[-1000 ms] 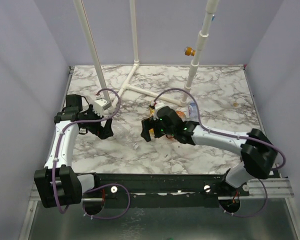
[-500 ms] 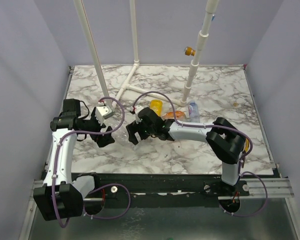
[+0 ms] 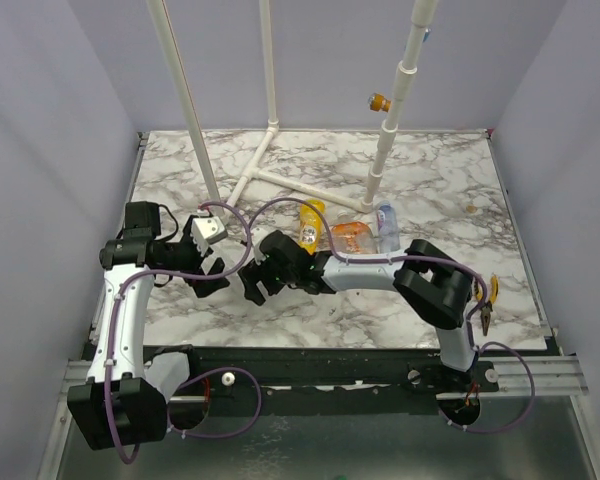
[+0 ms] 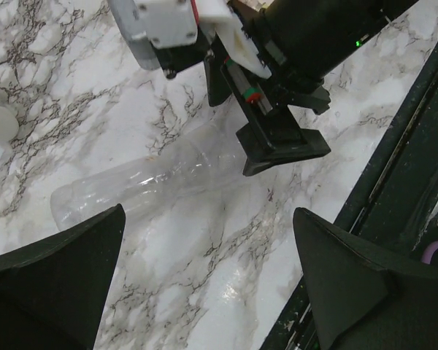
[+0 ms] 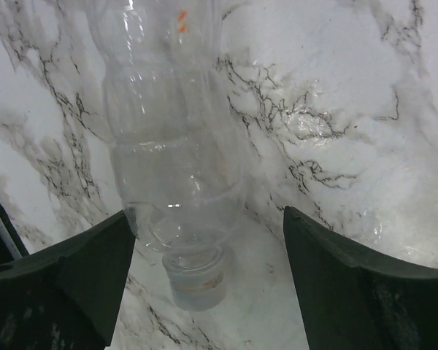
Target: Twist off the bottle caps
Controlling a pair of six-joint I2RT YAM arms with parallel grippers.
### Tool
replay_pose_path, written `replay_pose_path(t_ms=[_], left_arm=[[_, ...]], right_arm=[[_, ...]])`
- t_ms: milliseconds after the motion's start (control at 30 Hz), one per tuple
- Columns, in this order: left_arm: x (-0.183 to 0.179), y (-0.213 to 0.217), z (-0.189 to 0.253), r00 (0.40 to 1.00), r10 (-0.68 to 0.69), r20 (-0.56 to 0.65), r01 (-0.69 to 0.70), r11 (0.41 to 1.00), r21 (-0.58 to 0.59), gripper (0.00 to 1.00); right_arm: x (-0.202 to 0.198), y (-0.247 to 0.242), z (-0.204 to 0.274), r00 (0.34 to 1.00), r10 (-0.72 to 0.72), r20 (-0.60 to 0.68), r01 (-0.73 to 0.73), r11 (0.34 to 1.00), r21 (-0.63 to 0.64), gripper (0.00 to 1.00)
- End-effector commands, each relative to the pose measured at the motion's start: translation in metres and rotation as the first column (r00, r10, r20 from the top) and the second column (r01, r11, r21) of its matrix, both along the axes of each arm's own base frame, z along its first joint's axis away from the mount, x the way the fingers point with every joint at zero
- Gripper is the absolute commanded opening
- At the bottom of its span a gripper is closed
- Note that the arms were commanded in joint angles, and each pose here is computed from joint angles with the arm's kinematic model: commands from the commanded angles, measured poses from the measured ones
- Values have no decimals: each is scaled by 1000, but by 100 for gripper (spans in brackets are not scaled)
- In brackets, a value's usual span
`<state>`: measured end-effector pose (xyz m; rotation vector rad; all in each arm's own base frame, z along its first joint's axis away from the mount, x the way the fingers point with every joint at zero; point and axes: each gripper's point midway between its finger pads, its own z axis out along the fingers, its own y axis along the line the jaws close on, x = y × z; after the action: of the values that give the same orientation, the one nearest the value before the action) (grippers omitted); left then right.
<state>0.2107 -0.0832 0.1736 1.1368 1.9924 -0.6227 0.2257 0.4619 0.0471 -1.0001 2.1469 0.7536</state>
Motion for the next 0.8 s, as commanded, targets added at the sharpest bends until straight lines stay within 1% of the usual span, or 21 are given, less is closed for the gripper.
replay_pose_path(t_ms=[0, 67, 133, 200, 267, 367, 433, 500, 567, 633, 733, 767], left_arm=[[-2, -1, 0, 998, -28, 53, 28, 1000, 13, 99], [-2, -1, 1, 998, -28, 55, 28, 1000, 13, 99], [-2, -1, 1, 998, -26, 56, 26, 1000, 13, 99], [-2, 0, 2, 998, -26, 60, 25, 1000, 15, 99], [-2, 0, 3, 997, -30, 68, 29, 999, 18, 99], [-3, -2, 5, 992, -61, 110, 59, 998, 27, 98], [-5, -6, 11, 980, -106, 170, 103, 994, 28, 98], [-9, -14, 22, 948, -172, 268, 173, 985, 21, 97], [-15, -25, 37, 885, -248, 394, 260, 965, 23, 97], [-21, -34, 52, 797, -319, 514, 335, 940, 64, 95], [-28, -41, 68, 633, -428, 646, 414, 891, 184, 95], [-29, -43, 71, 566, -463, 682, 428, 872, 237, 94]], right_arm=[[-5, 11, -19, 1000, 22, -3, -22, 999, -28, 78], [-7, 12, -22, 1000, 24, -3, -24, 999, -34, 70], [-4, 10, -21, 1000, 10, 8, -10, 999, -36, 58], [0, 7, -14, 999, -14, 33, 15, 1000, -27, 46], [1, 6, 0, 999, -19, 49, 19, 1000, -7, 37], [4, -1, 21, 996, -42, 83, 42, 999, -5, 34], [2, -5, 36, 996, -39, 83, 39, 999, 7, 33], [-5, -10, 47, 997, -32, 63, 32, 999, 15, 33], [-18, -14, 61, 1000, -3, 28, 2, 999, 37, 33], [-29, -20, 77, 1000, 21, 2, -21, 998, 55, 33], [-43, -36, 100, 999, 34, -37, -33, 998, 49, 33], [-47, -39, 108, 998, 38, -48, -35, 998, 55, 33]])
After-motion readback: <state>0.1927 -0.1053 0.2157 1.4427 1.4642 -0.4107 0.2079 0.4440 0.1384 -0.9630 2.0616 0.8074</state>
